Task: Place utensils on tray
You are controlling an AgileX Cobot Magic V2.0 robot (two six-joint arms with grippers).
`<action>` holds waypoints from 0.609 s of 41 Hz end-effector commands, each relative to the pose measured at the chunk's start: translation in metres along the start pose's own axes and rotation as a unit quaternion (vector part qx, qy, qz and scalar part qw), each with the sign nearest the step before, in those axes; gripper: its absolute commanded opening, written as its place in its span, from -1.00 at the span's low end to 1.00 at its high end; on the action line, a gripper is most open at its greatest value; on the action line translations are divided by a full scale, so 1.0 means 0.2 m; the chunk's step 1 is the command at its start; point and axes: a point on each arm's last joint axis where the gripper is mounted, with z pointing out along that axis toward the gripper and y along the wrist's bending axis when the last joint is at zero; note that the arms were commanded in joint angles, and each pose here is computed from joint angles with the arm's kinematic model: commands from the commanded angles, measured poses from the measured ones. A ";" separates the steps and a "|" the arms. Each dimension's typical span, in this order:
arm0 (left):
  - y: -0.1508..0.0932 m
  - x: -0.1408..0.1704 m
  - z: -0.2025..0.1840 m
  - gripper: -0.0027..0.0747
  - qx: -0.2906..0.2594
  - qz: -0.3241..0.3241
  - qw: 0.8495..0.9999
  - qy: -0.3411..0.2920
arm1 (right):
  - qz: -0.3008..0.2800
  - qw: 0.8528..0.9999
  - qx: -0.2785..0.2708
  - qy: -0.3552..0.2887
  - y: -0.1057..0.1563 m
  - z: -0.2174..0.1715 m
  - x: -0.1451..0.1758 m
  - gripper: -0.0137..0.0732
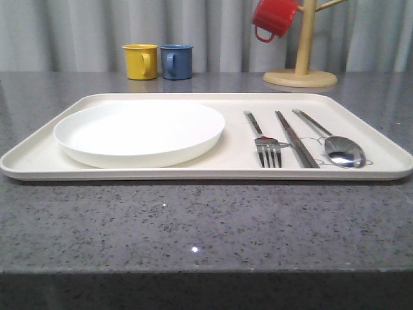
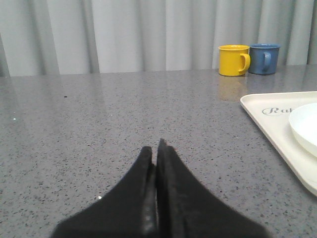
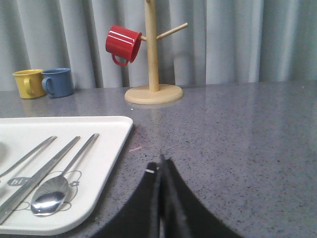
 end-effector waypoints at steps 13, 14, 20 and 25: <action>0.01 -0.05 -0.01 -0.98 -0.004 -0.010 0.998 -0.056 | -0.012 0.998 -0.002 -0.056 0.00 -0.01 -0.05 -0.97; 0.01 -0.05 -0.01 -0.98 -0.004 -0.010 0.998 -0.056 | -0.012 0.998 -0.002 -0.056 0.00 -0.01 -0.05 -0.97; 0.01 -0.05 -0.01 -0.98 -0.004 -0.010 0.998 -0.056 | -0.012 0.998 -0.002 -0.055 0.00 -0.01 -0.05 -0.97; 0.01 -0.05 -0.01 -0.98 -0.004 -0.010 0.998 -0.056 | -0.012 0.998 -0.002 -0.055 0.00 -0.01 -0.05 -0.97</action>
